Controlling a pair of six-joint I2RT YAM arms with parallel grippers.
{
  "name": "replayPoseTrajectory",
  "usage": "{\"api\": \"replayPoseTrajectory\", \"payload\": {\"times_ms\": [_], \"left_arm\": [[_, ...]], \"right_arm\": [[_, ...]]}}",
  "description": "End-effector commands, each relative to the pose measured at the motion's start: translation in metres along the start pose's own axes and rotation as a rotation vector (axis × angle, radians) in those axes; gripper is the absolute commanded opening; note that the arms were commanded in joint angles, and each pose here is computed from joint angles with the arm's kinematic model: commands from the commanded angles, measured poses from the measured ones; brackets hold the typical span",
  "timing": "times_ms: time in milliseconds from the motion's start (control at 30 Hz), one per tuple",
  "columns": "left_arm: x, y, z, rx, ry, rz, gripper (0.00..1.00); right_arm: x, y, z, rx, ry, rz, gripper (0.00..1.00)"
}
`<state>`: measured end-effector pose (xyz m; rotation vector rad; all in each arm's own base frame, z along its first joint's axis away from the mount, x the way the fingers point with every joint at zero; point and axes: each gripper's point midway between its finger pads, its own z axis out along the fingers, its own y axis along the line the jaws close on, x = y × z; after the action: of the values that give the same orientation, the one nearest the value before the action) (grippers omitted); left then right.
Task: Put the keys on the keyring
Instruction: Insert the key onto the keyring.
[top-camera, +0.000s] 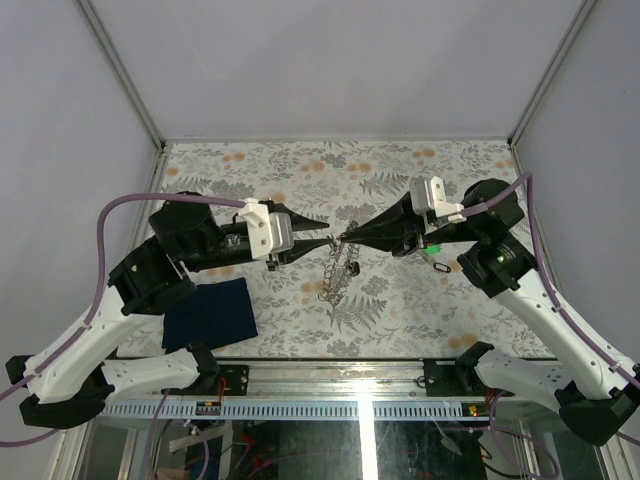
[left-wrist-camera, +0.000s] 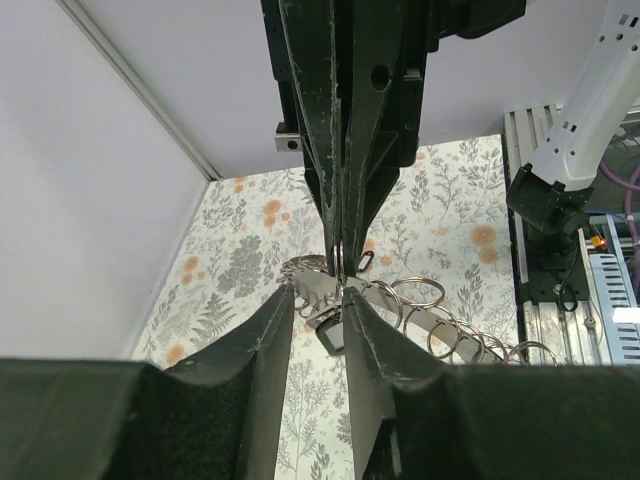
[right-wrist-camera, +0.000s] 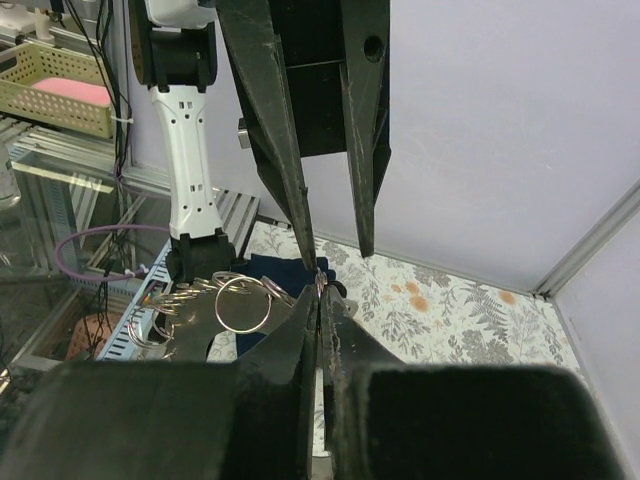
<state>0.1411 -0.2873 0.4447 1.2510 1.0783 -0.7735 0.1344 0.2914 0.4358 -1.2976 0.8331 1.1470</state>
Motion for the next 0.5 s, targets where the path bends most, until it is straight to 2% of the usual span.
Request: {"api": "replayPoseTrajectory", "payload": {"times_ms": [0,233,333,467], "left_arm": [[-0.014,0.007,-0.002,-0.034,-0.063,0.038,0.26],[-0.014,0.001,-0.002,-0.003,-0.069,0.048,0.23],[-0.012,-0.002,-0.001,0.013,-0.067,0.05,0.3],[-0.014,-0.004,-0.002,0.021,-0.074,0.05,0.33]], "right_arm": [[-0.029,0.002,0.0,0.003,-0.072,-0.072,0.0],[-0.031,0.002,0.0,0.007,-0.079,-0.08,0.0],[-0.03,0.001,-0.001,0.01,-0.077,-0.083,0.0],[-0.029,0.0,-0.001,0.018,-0.074,-0.086,0.0]]}}
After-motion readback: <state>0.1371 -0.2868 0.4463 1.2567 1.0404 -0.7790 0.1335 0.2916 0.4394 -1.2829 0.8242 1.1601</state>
